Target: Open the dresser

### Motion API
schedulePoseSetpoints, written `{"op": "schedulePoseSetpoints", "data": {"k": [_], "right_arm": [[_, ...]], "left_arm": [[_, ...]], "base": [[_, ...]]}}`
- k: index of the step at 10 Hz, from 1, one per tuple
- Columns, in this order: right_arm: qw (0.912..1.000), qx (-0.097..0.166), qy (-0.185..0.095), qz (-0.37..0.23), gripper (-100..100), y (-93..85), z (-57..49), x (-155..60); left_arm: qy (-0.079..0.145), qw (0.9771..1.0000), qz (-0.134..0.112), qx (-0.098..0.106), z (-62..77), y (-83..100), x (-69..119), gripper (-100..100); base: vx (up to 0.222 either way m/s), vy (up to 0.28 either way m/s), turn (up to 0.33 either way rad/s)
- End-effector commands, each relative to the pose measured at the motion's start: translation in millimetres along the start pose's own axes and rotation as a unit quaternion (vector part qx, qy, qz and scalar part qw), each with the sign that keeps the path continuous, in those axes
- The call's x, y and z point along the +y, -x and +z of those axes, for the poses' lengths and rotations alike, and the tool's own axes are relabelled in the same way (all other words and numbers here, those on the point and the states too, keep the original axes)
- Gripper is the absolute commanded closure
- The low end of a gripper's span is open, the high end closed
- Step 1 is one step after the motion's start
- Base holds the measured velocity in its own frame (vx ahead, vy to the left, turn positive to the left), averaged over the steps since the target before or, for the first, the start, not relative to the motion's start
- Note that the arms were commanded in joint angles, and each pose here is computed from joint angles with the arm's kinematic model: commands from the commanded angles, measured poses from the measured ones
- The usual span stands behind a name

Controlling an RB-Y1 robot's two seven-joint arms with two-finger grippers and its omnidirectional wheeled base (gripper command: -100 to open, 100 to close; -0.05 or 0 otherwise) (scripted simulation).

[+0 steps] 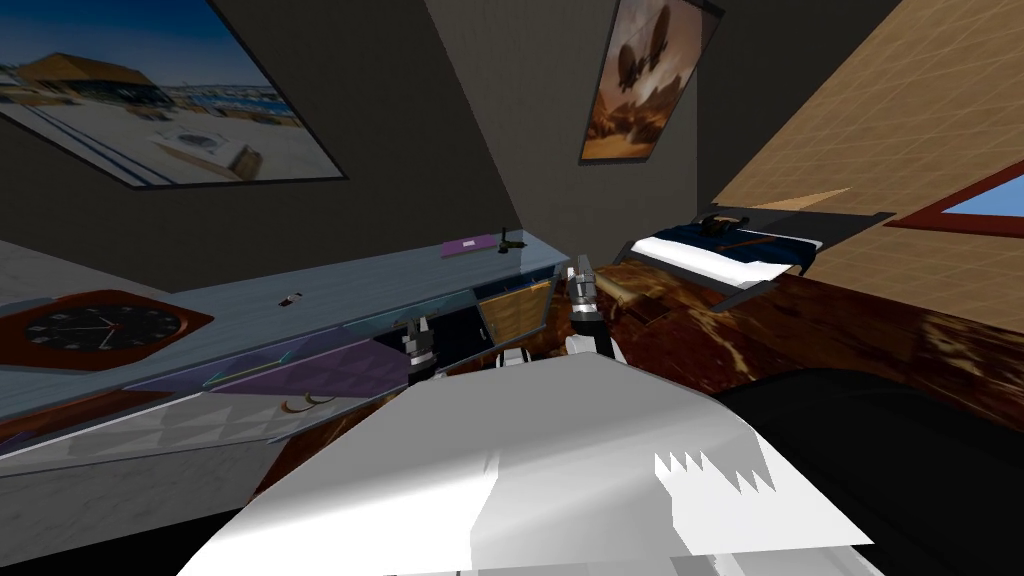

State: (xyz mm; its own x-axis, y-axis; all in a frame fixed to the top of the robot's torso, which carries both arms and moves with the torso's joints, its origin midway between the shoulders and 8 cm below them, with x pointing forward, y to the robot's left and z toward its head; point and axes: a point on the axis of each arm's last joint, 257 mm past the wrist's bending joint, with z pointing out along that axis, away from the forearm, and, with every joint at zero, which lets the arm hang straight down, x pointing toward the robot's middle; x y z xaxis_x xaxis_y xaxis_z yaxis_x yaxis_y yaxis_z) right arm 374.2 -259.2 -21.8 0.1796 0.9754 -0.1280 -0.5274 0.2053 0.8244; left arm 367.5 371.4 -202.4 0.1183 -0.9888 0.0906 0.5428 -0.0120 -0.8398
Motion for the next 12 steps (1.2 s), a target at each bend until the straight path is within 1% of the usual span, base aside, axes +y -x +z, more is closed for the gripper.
{"op": "schedulePoseSetpoints", "data": {"k": [1, 2, 5, 8, 9, 10, 11, 12], "right_arm": [[1.0000, 0.000, 0.000, 0.000, 0, 0.0, 0.0, 0.0], [1.0000, 0.000, 0.000, 0.000, 0, 0.0, 0.0, 0.0], [1.0000, 0.000, 0.000, 0.000, 0, 0.0, 0.0, 0.0], [1.0000, 0.000, 0.000, 0.000, 0, 0.0, 0.0, 0.0], [1.0000, 0.000, 0.000, 0.000, 0, 0.0, 0.0, 0.0], [1.0000, 0.000, 0.000, 0.000, 0, 0.0, 0.0, 0.0], [1.0000, 0.000, 0.000, 0.000, 0, 0.0, 0.0, 0.0], [1.0000, 0.000, 0.000, 0.000, 0, 0.0, 0.0, 0.0]], "left_arm": [[0.020, 0.9998, -0.002, -0.005, -15.0, 5.4, 16.1, -100], [0.020, 0.9998, -0.002, -0.005, -15.0, 5.4, 16.1, -100], [0.024, 0.9996, 0.003, -0.010, -26.1, 19.5, 23.5, -100], [0.027, 0.9995, 0.009, -0.013, -34.5, 31.8, 27.6, -100], [0.028, 0.9995, 0.010, -0.013, -35.4, 33.2, 27.9, -100], [0.028, 0.9995, 0.009, -0.013, -34.7, 31.6, 27.6, -100], [0.027, 0.9995, 0.009, -0.012, -23.8, 35.9, 27.2, -100], [0.027, 0.9995, 0.009, -0.012, -16.3, 38.6, 26.7, -100]], "base": [[0.037, -0.079, 0.006], [0.047, -0.058, 0.022], [0.042, -0.084, 0.041], [0.022, -0.083, 0.031], [0.026, -0.072, 0.021], [0.012, -0.029, 0.004], [-0.001, -0.027, 0.006], [-0.004, -0.036, 0.011]]}}
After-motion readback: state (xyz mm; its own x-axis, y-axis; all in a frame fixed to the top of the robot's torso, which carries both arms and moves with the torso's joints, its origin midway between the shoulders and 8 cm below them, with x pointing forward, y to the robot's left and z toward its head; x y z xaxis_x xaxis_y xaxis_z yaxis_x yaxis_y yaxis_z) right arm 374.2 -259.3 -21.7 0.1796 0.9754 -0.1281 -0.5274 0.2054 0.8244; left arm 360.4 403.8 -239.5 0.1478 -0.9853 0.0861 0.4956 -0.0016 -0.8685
